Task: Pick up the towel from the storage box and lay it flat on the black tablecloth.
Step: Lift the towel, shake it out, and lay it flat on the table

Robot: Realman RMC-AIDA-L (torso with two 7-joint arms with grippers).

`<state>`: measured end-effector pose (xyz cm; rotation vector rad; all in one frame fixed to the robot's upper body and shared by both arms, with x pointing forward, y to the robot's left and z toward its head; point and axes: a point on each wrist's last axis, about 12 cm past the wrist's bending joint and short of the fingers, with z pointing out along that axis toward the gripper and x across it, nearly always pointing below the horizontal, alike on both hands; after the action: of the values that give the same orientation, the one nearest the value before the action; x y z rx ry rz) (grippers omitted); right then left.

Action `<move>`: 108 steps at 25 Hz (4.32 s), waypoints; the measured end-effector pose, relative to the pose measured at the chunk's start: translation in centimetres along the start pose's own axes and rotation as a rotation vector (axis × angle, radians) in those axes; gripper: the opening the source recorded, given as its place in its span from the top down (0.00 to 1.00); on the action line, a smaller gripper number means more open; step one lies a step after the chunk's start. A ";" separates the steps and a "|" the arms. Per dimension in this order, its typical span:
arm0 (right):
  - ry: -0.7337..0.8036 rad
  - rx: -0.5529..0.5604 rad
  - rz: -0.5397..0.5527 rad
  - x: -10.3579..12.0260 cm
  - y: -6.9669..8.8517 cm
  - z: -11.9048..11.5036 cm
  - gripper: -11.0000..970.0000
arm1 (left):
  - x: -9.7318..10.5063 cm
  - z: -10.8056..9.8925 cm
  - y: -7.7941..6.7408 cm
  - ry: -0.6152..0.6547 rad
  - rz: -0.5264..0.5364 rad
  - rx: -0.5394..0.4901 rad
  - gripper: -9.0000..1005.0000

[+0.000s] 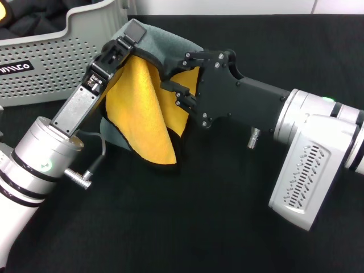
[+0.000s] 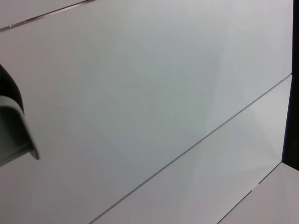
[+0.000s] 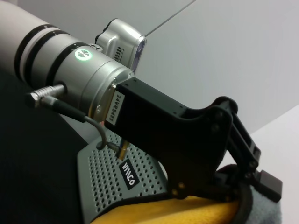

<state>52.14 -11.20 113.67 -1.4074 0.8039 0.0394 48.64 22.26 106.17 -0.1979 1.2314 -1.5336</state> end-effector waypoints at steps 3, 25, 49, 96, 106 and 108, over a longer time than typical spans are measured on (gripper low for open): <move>-0.005 -0.008 0.005 0.1 0.3 -0.1 0.67 | 0.0 0.0 0.0 -0.001 0.000 0.000 0.98; -0.043 -0.014 0.059 0.9 -0.2 1.0 0.67 | 0.2 0.0 0.0 -0.018 -0.071 -0.010 0.98; -0.081 0.003 0.095 0.4 0.7 -0.7 0.98 | 0.2 -0.2 0.2 -0.017 -0.065 -0.033 0.98; -0.127 0.034 0.166 2.0 0.1 -1.3 0.72 | 0.1 -0.1 0.3 -0.022 -0.063 -0.031 0.98; -0.139 0.039 0.181 1.8 0.5 -1.8 0.72 | 0.1 -0.2 0.3 -0.022 -0.062 -0.033 0.98; -0.139 0.041 0.185 1.9 0.5 -1.9 0.72 | 0.1 -0.2 0.3 -0.022 -0.062 -0.033 0.98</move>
<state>52.37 -13.55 112.37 -1.2734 0.8126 0.2588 48.64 22.32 105.84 -0.2761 1.2438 -1.5612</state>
